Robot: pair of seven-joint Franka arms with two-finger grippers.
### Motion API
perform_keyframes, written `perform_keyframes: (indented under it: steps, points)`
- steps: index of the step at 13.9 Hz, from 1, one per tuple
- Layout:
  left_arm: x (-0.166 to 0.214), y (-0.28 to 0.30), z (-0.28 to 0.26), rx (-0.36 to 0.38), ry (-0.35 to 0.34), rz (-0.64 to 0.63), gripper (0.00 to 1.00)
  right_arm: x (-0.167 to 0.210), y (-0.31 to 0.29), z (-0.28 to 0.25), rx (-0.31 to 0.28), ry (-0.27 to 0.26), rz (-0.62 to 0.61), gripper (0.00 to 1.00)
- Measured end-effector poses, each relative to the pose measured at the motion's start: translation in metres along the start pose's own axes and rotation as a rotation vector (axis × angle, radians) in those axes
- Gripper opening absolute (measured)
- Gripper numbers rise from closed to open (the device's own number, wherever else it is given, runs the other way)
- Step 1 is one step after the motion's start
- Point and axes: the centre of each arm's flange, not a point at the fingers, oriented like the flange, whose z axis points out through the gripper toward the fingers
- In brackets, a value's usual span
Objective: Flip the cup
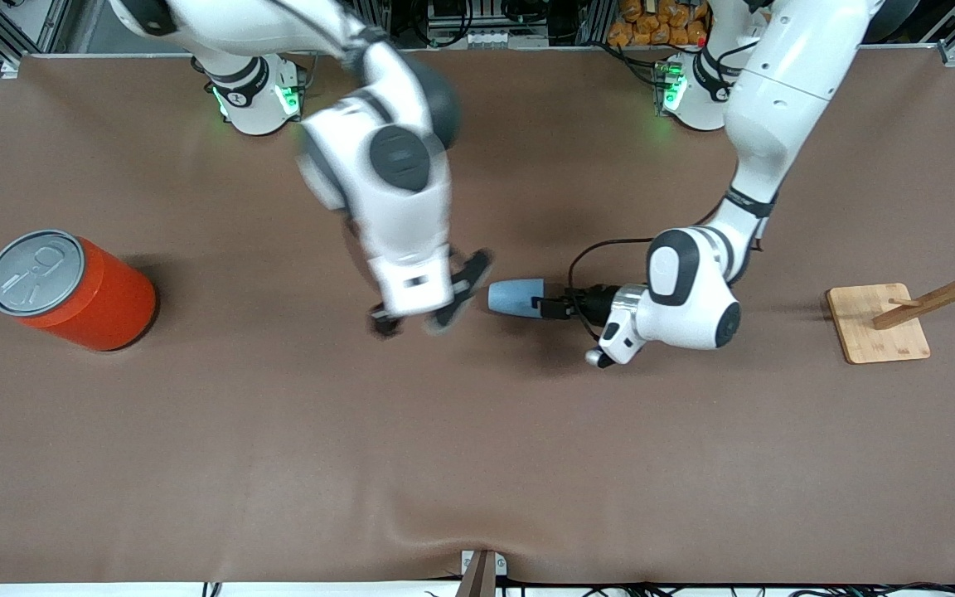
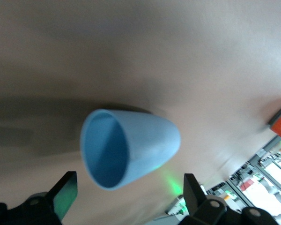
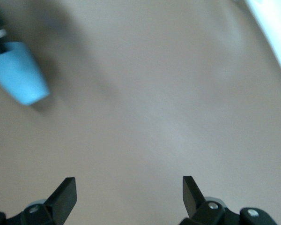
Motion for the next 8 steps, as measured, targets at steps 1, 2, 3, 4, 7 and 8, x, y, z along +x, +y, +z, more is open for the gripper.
perform_keyframes:
  steps: [1,2,3,4,7,8]
  points:
    - [-0.004,0.005,0.007,-0.002,-0.007,0.001,1.00,-0.023,0.044,-0.009,0.000,0.010,0.065,1.00]
    - [-0.007,0.008,0.011,0.000,-0.007,0.004,1.00,-0.045,0.081,-0.018,-0.004,0.022,0.122,1.00]
    - [-0.008,0.009,0.014,0.004,0.000,0.006,1.00,-0.066,0.110,-0.027,-0.011,0.033,0.170,1.00]
    - [-0.007,0.009,0.018,0.008,0.011,0.006,1.00,-0.087,0.138,-0.037,-0.018,0.045,0.219,1.00]
    - [-0.002,0.005,0.030,0.017,0.044,0.001,1.00,-0.150,0.198,-0.076,-0.038,0.087,0.343,1.00]
    - [0.000,0.004,0.031,0.017,0.054,-0.001,1.00,-0.169,0.206,-0.090,-0.030,0.088,0.373,1.00]
